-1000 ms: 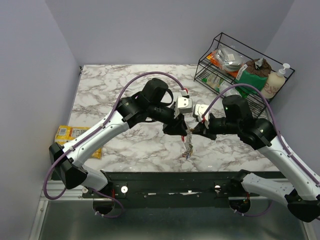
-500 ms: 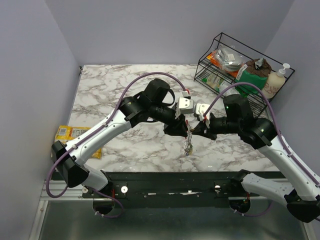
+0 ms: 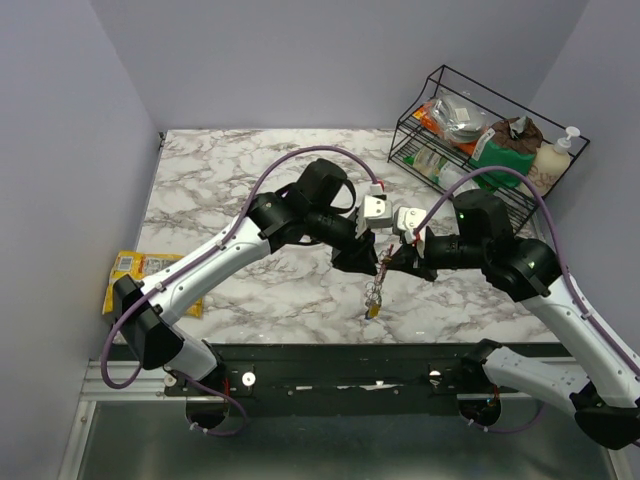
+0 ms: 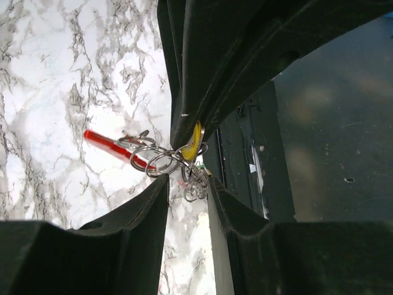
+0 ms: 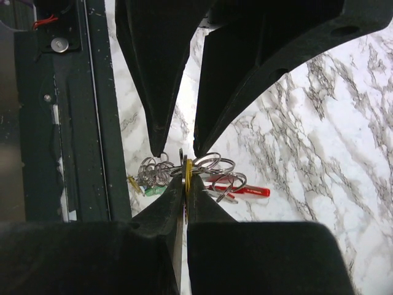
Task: Remove the keys from the keyring
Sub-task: Remove the key from the keyring.
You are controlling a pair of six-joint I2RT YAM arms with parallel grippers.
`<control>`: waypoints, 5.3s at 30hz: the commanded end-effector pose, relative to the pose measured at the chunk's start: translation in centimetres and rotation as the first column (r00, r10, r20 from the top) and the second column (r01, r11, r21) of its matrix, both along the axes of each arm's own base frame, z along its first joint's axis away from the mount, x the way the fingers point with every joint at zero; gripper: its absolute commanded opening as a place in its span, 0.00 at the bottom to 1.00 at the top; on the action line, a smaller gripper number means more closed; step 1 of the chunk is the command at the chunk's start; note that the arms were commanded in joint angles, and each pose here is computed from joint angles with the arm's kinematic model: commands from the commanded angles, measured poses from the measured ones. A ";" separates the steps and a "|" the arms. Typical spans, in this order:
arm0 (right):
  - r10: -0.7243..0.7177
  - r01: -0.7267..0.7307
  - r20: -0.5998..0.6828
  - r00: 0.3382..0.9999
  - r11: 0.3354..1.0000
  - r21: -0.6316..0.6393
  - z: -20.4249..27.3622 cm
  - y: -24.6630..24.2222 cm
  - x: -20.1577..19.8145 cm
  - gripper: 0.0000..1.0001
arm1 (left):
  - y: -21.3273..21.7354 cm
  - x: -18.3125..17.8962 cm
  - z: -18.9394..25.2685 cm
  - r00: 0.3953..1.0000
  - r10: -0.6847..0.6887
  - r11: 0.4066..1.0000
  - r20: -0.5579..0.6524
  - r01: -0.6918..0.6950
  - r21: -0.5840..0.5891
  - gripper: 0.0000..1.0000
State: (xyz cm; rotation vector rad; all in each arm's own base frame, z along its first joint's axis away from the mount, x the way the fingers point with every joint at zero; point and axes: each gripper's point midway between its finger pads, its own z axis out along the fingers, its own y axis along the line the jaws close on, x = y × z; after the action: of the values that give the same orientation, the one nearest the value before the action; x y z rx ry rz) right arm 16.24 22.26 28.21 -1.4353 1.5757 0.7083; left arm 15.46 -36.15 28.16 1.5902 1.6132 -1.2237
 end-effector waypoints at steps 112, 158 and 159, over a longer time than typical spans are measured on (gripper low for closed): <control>-0.117 0.179 0.352 0.929 0.972 -0.149 0.8 -1.3 4.1 0.04 | -2.8 3.5 -2.5 0.974 0.223 0.969 0.028 -0.225 0.101 0.00; -0.162 0.239 0.342 0.926 0.951 -0.196 -5.5 -3.7 4.5 0.01 | 0.0 7.1 0.3 0.912 0.408 0.913 0.033 -0.409 0.008 0.00; -0.148 0.220 0.330 0.932 0.956 -0.194 -5.6 -3.3 4.3 0.01 | 0.0 7.1 0.2 0.913 0.407 0.913 0.031 -0.408 0.009 0.00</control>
State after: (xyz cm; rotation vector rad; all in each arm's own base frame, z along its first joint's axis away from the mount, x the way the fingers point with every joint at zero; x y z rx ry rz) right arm 21.38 19.05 24.92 -1.4091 1.4816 0.1297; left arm 21.99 -37.26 26.03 1.2388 1.8774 -0.9645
